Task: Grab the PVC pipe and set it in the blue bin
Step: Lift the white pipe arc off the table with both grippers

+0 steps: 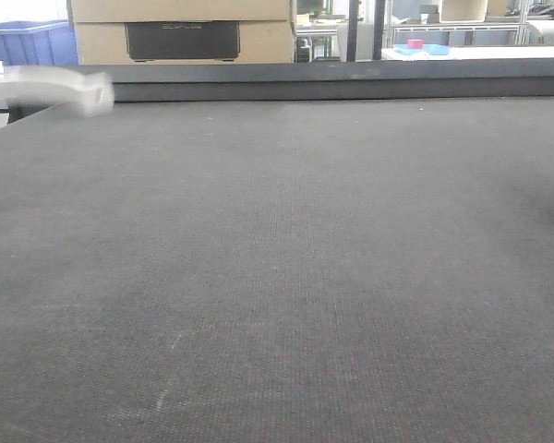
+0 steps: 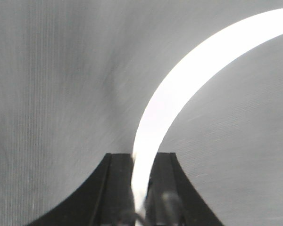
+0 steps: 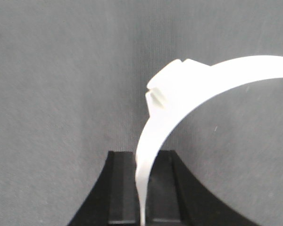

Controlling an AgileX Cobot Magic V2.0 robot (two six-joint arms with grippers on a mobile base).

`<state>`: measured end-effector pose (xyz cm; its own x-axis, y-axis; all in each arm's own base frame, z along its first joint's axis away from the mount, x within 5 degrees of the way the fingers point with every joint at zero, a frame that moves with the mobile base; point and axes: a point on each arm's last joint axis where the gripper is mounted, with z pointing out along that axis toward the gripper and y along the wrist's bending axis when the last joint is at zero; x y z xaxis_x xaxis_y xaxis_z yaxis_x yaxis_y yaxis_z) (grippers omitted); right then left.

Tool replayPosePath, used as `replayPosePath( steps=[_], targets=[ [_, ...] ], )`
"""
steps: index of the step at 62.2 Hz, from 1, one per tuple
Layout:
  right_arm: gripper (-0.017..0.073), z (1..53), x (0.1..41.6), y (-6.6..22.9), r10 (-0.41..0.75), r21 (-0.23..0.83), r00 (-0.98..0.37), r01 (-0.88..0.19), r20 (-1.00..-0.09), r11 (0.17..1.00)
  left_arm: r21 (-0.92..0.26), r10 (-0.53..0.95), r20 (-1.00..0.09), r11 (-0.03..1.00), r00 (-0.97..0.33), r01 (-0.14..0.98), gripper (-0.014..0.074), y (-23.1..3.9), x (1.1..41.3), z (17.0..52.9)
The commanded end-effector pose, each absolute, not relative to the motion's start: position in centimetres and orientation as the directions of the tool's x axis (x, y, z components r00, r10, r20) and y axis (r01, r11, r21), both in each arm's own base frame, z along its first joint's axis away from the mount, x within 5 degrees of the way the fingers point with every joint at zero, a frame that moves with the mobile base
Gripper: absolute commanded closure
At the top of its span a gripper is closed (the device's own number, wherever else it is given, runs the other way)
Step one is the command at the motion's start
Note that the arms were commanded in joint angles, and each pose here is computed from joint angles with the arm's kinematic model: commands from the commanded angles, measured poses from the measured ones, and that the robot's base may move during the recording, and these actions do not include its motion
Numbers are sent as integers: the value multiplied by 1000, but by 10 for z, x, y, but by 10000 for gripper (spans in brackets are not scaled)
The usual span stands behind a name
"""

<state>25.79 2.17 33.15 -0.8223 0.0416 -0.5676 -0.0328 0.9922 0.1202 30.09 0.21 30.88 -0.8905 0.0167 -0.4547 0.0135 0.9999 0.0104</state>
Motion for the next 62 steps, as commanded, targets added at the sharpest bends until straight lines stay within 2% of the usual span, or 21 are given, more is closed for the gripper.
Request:
replayPosePath(
  steps=[1, 11, 20, 40, 51, 62],
  targets=[
    [721, 349, 248, 21, 18, 99, -756, -62, -654, 993, 9, 37, -601, 999, -798, 39, 704, -6, 287, 341],
    [721, 370, 234, 20, 23, 95, -667, -71, -744, 993, 9, 53, -769, 997, -637, 73, 704, -16, 265, 377],
    [721, 381, 220, 18, 34, 93, -574, -74, -818, 993, -14, 43, -863, 994, -504, 109, 704, -25, 240, 388],
    [721, 360, 158, 11, 75, 91, -220, -64, -973, 994, -49, -17, -968, 991, -249, 123, 704, -23, 179, 369],
    [721, 350, 129, 9, 81, 90, -134, -67, -988, 994, -31, -7, -982, 992, -187, 123, 704, -19, 149, 361],
    [721, 364, 113, 8, 89, 89, -3, -72, -996, 993, 9, 16, -998, 993, -61, 119, 704, -15, 129, 374]
  ],
)
